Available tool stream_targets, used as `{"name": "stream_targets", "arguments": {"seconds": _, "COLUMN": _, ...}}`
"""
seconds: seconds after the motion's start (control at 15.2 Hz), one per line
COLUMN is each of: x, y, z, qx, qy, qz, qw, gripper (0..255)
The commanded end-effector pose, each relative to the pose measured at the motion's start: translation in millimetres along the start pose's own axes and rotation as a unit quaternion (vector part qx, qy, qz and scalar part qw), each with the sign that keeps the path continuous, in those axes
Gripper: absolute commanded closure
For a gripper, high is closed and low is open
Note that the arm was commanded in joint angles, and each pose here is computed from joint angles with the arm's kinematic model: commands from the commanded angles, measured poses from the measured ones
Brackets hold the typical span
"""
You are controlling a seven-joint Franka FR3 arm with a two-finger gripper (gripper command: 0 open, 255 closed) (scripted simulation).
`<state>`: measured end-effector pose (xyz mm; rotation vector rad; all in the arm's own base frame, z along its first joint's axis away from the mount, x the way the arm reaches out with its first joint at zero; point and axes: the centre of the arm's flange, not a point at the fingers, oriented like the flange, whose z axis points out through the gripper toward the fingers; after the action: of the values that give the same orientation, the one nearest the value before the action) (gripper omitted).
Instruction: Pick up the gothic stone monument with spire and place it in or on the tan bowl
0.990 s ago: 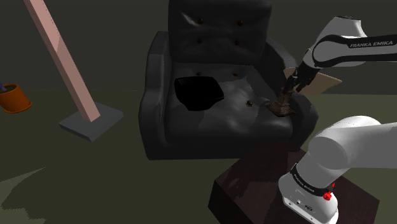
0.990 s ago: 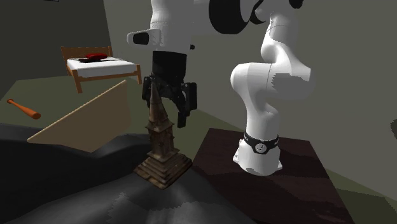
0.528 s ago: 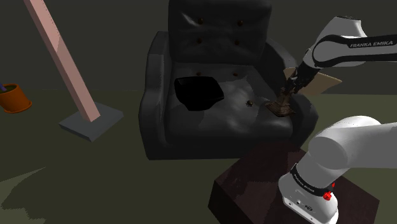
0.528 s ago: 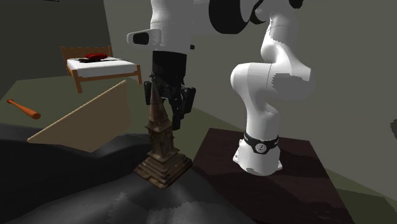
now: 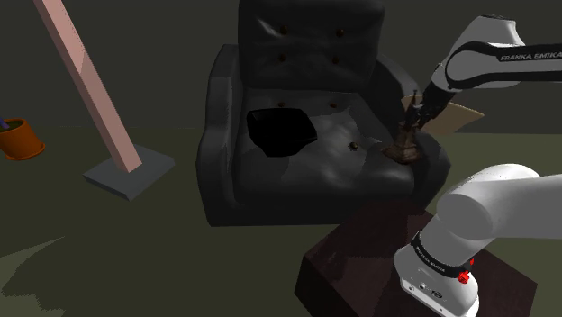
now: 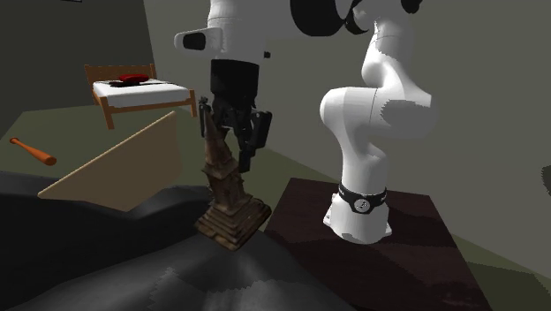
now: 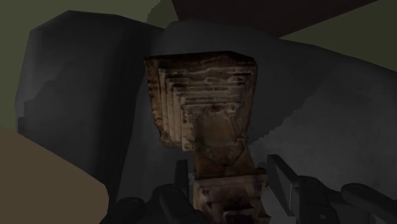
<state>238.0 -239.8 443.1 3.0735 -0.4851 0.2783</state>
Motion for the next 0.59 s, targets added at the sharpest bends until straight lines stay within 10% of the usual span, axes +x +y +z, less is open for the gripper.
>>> {"name": "stream_targets", "arguments": {"seconds": 0.0, "x": 1.6, "y": 0.5, "z": -10.4, "qx": 0.0, "qy": 0.0, "qz": 0.0, "qw": 1.0, "gripper": 255}}
{"name": "stream_targets", "arguments": {"seconds": 0.53, "x": 9.1, "y": 0.1, "z": -52.0, "qx": 0.0, "qy": 0.0, "qz": 0.0, "qw": 1.0, "gripper": 255}}
